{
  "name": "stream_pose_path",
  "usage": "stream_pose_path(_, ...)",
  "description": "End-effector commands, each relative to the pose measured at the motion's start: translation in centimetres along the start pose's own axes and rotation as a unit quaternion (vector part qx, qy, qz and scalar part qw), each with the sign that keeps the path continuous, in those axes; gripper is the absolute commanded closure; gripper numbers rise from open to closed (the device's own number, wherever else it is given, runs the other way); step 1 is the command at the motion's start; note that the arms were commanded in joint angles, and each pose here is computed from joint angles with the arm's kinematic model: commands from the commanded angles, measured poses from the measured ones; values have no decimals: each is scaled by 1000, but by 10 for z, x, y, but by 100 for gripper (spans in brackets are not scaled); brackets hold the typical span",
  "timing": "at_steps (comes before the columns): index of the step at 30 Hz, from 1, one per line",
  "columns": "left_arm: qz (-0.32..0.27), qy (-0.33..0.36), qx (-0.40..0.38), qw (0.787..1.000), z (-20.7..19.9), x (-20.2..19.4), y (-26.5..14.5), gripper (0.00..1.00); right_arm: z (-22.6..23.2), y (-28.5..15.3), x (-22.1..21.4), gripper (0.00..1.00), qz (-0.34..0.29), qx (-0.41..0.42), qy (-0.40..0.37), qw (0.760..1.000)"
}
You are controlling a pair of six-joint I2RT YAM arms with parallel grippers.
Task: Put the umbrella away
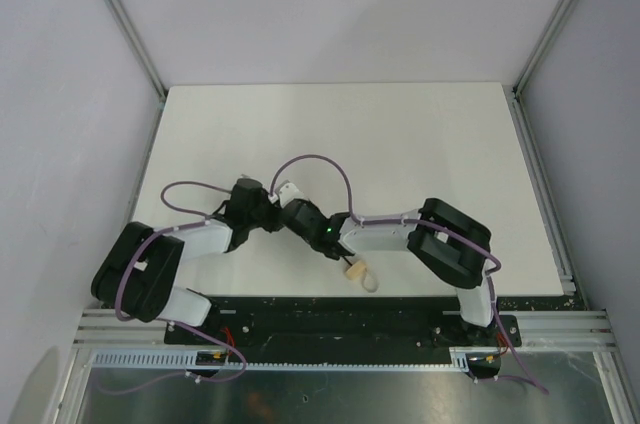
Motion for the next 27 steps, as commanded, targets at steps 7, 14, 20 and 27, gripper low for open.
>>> stream_pose_path(7, 37, 28, 115, 992, 54, -11, -20, 4, 2, 12, -63, 100, 131, 260, 82, 953)
stream_pose_path(14, 49, 30, 118, 991, 49, -6, -11, 1, 2, 10, -65, 100, 141, 351, 125, 917)
stream_pose_path(20, 38, 25, 183, 982, 77, -7, -4, 5, 0, 12, -68, 100, 146, 397, 146, 894)
stream_pose_path(27, 7, 41, 214, 976, 95, -5, -12, 28, -11, 10, -72, 100, 152, 413, 149, 886)
Point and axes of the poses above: each gripper's point midway between its finger pads, its own y axis out along the fingers, its own z axis along the line the jaws close on, x = y × z, the point moved 5 cm from there along -y, back along the fingers, and after that the axes turned 7 degrees about y, right-handed, at the moved point
